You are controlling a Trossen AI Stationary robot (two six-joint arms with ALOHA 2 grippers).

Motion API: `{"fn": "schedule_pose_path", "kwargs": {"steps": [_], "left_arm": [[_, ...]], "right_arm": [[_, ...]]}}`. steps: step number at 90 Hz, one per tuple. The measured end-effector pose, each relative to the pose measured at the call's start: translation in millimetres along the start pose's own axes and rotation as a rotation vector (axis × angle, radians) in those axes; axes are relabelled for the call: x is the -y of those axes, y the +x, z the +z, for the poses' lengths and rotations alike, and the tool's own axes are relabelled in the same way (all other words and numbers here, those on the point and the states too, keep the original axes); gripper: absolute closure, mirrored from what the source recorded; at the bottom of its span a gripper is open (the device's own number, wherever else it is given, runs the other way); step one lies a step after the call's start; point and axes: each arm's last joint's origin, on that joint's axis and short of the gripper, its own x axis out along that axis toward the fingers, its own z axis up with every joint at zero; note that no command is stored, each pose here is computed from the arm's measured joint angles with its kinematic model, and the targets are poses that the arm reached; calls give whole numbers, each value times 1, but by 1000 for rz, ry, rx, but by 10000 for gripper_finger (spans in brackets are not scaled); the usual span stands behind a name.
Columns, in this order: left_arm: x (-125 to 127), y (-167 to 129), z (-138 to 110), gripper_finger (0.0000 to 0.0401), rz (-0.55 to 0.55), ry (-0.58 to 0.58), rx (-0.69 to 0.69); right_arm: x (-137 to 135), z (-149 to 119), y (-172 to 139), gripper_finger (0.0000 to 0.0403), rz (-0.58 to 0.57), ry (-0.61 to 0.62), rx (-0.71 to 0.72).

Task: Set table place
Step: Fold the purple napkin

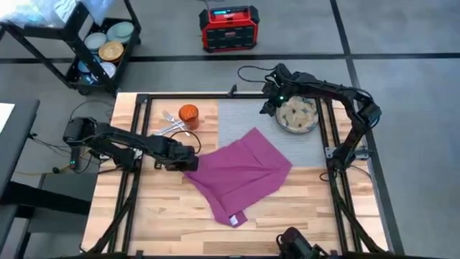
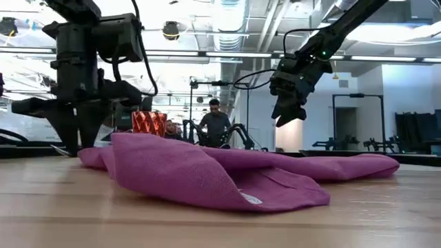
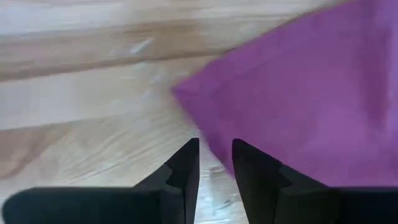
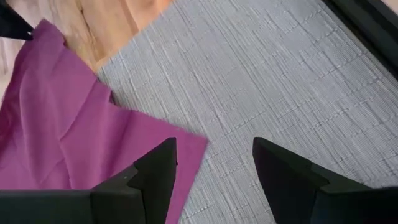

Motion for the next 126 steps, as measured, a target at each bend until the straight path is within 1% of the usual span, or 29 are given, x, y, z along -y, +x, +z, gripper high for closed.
{"fn": "schedule_pose_path", "kwargs": {"steps": [16,26,35,40,46,53,60,69,73,87,97,109,119,126], "left_arm": [[1,1,0,321,-21,11,5],[-3,16,0,321,-108,-36,1],[-7,30,-1,321,-217,-98,-32],[-11,35,-2,321,-243,-122,-37],[-12,35,-2,321,-271,-122,-29],[-10,33,-2,324,-299,-84,-13],[-10,32,-1,338,-307,-57,1],[-11,32,0,384,-299,-28,9],[-11,32,0,393,-299,-23,12],[-10,32,0,400,-308,-6,19],[-8,32,0,401,-331,20,26],[-8,32,0,401,-335,39,31],[-8,32,0,401,-336,55,30],[-8,32,0,401,-336,59,30]], "right_arm": [[0,1,0,205,-2,-6,9],[1,0,-1,205,-8,-16,-1],[5,-1,-2,205,-23,-8,1],[7,-1,-3,205,-26,-5,1],[9,-2,-5,205,-32,3,3],[13,-2,-7,205,-37,11,9],[15,-2,-8,205,-41,12,17],[17,-1,-9,206,-47,9,32],[17,0,-9,209,-47,7,33],[19,0,-5,226,-27,-15,40],[30,1,11,235,-6,42,-1],[41,4,31,235,27,96,-83],[37,6,42,232,54,86,-159],[30,6,46,230,70,79,-182]]}}
